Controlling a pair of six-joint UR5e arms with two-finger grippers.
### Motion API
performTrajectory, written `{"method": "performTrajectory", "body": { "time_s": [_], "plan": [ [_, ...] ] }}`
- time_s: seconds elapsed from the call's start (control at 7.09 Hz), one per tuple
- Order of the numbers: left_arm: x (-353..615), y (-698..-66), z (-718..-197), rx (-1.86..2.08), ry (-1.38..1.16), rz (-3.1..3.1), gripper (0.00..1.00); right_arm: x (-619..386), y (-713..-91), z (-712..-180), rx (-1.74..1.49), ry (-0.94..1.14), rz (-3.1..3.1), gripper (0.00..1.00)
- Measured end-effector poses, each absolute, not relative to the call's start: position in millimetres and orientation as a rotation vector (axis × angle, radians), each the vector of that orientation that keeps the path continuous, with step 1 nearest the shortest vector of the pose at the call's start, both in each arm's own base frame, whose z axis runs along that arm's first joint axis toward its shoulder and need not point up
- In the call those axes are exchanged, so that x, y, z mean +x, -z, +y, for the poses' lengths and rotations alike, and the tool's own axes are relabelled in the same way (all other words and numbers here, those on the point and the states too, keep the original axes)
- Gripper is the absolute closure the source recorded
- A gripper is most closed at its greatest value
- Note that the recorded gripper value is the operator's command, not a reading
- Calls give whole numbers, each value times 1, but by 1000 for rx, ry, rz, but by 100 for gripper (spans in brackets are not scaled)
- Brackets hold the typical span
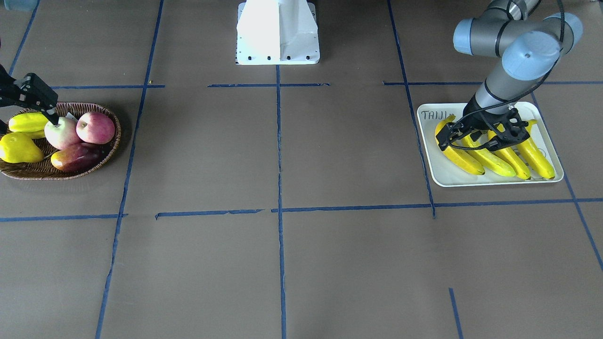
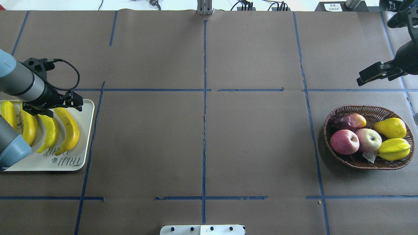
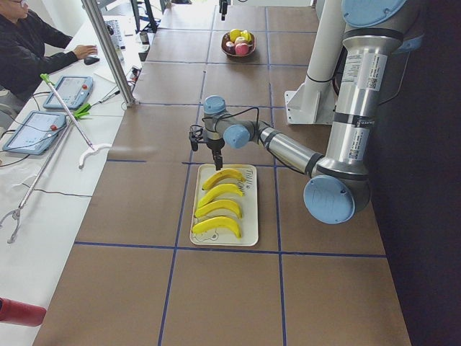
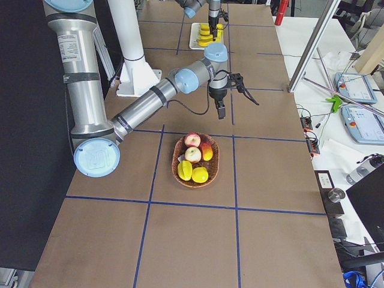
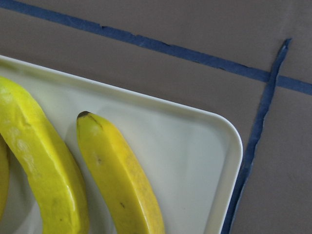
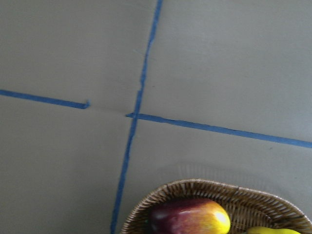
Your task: Transfer all bananas from basket to plate
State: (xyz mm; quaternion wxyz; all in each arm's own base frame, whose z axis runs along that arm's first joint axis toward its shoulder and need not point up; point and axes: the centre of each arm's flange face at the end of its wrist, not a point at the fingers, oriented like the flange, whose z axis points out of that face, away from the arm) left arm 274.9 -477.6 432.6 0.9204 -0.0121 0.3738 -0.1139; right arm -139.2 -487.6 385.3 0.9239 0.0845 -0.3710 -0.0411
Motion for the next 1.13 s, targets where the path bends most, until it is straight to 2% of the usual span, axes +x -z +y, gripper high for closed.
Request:
{"method": "performTrajectory", "body": {
  "time_s": [0.28,0.56,0.7,1.13],
  "plan": [
    [179,-403,-498,46,121,719,0,-90,-450,-508,143,58,-717,0],
    [68,-419,-517,86,20,696,0,-26,-512,-509,112,105,-806,0],
    [16,-450,-524,80,-20,684,0,3,-548,-496,104,128,-843,0],
    [-92,-628,-517,-11,-112,847,0,50,-593,-470,110,124,-867,0]
  ]
}}
